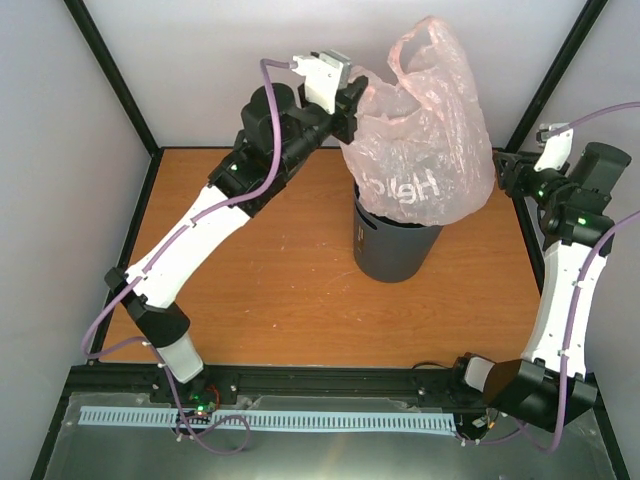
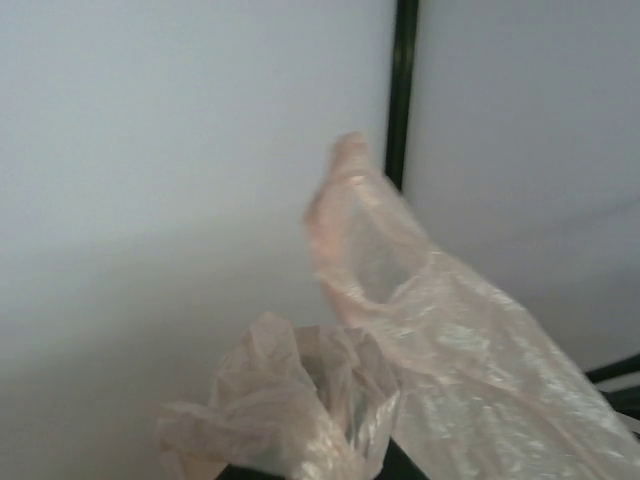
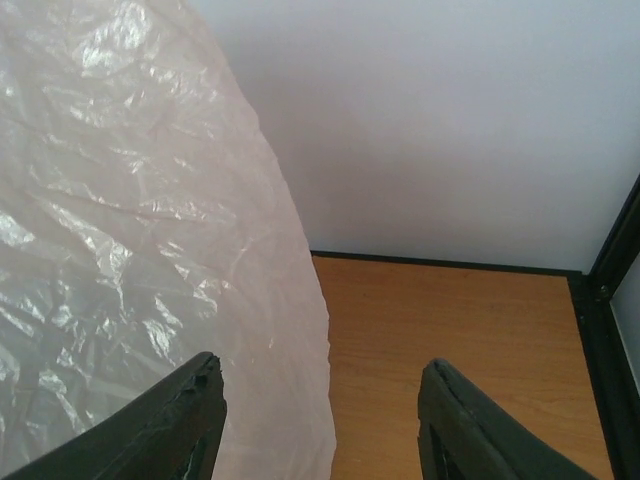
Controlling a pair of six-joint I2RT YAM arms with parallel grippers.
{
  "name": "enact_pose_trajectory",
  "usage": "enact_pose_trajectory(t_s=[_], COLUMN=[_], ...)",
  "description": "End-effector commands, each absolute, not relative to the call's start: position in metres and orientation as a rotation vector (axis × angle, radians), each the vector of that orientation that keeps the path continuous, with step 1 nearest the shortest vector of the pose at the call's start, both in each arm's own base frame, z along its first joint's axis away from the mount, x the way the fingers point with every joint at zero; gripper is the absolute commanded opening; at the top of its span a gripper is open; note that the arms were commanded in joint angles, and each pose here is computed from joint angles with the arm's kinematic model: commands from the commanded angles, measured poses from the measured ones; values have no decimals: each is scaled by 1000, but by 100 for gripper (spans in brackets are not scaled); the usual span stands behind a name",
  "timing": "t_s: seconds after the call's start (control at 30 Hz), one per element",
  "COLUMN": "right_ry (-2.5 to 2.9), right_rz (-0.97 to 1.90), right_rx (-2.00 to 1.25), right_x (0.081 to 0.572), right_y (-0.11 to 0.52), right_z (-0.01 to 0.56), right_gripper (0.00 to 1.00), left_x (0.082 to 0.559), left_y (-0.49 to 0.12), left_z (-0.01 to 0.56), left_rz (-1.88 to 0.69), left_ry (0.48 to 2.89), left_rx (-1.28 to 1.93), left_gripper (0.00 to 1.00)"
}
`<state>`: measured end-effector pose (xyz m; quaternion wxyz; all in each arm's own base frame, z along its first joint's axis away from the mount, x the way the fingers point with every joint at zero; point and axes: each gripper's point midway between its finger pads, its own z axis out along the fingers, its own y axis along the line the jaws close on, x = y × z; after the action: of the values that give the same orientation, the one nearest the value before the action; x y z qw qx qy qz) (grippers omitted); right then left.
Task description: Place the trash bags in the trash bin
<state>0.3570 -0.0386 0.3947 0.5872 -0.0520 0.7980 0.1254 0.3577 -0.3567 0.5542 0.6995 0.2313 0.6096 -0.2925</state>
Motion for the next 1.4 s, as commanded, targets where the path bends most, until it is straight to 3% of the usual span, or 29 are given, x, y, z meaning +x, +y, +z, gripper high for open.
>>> enact_pose_trajectory(t_s=[0.0, 0.5, 1.07, 1.37], right_ry=[1856, 1854, 1831, 1789], right_rz=[326, 591, 740, 786], right_rx=[-161, -353, -730, -678], right_x=[357, 347, 347, 321], right_y=[-33, 10, 140, 109], right_z=[390, 373, 380, 417], right_gripper=[53, 45, 45, 52], left_x=[369, 372, 362, 368], left_y=[-334, -311, -301, -302], left_z=[566, 578, 590, 583], left_rz=[-533, -472, -502, -464], left_ry=[1372, 1389, 1368, 1380], left_rx=[465, 388, 353, 353], left_gripper=[1, 1, 1, 1])
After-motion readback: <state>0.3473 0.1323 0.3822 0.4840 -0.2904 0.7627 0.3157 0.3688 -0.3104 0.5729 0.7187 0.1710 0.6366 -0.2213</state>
